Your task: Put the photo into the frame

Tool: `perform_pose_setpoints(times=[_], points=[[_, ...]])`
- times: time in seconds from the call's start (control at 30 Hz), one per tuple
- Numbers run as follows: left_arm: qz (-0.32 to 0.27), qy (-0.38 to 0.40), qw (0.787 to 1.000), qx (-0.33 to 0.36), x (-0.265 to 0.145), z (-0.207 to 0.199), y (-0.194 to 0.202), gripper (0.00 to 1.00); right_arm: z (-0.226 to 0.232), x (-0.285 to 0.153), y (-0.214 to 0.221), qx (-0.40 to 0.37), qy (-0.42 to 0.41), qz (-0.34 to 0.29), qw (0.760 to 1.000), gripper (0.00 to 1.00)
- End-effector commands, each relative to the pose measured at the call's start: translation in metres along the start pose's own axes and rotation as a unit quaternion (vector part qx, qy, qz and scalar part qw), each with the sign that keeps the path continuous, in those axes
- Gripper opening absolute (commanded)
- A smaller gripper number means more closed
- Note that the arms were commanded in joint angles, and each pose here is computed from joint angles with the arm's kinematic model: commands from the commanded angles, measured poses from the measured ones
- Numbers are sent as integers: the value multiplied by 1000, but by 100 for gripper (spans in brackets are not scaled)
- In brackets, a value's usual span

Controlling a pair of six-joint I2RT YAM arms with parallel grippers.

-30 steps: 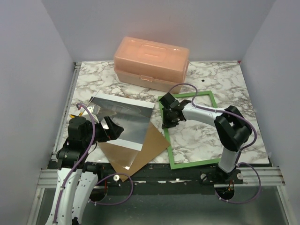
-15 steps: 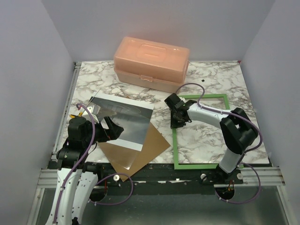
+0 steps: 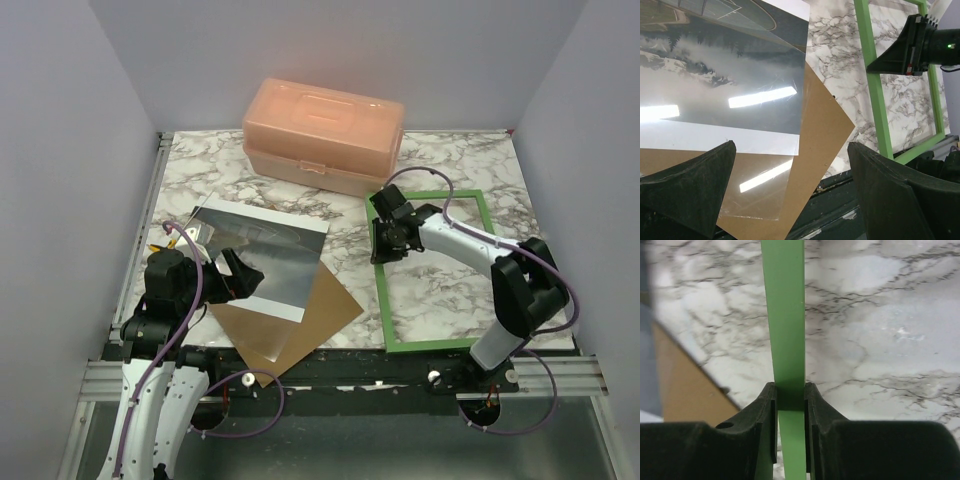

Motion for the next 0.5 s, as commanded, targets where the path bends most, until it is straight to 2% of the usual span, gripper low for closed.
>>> perform_pose_setpoints(times=[0.0, 0.17, 0.33, 0.37, 0.47], points=[[-7, -7, 1000, -2, 2, 3, -1, 98, 35, -30, -11, -12, -124, -19, 992, 1], [-5, -6, 1000, -2, 2, 3, -1, 98, 59, -23, -2, -25, -142, 0, 990, 1], [-7, -7, 1000, -2, 1, 3, -1, 98, 78, -12, 14, -64, -102, 7, 993, 3], [-7, -7, 1000, -2, 1, 3, -1, 98, 79, -11, 16, -67, -93, 7, 993, 6], [-7, -7, 1000, -1, 1, 2, -1, 98, 78, -11, 20, -77, -71, -8, 994, 35]])
Point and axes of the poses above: each gripper's point midway between its finger pads, its own x axis out along the fingers, its own z axis along the line the jaws close on, y = z × x, the point moved 5 cm from there along -x, back along the fingers, and after that the axes turned 2 degrees about x, right-handed, at the moved point
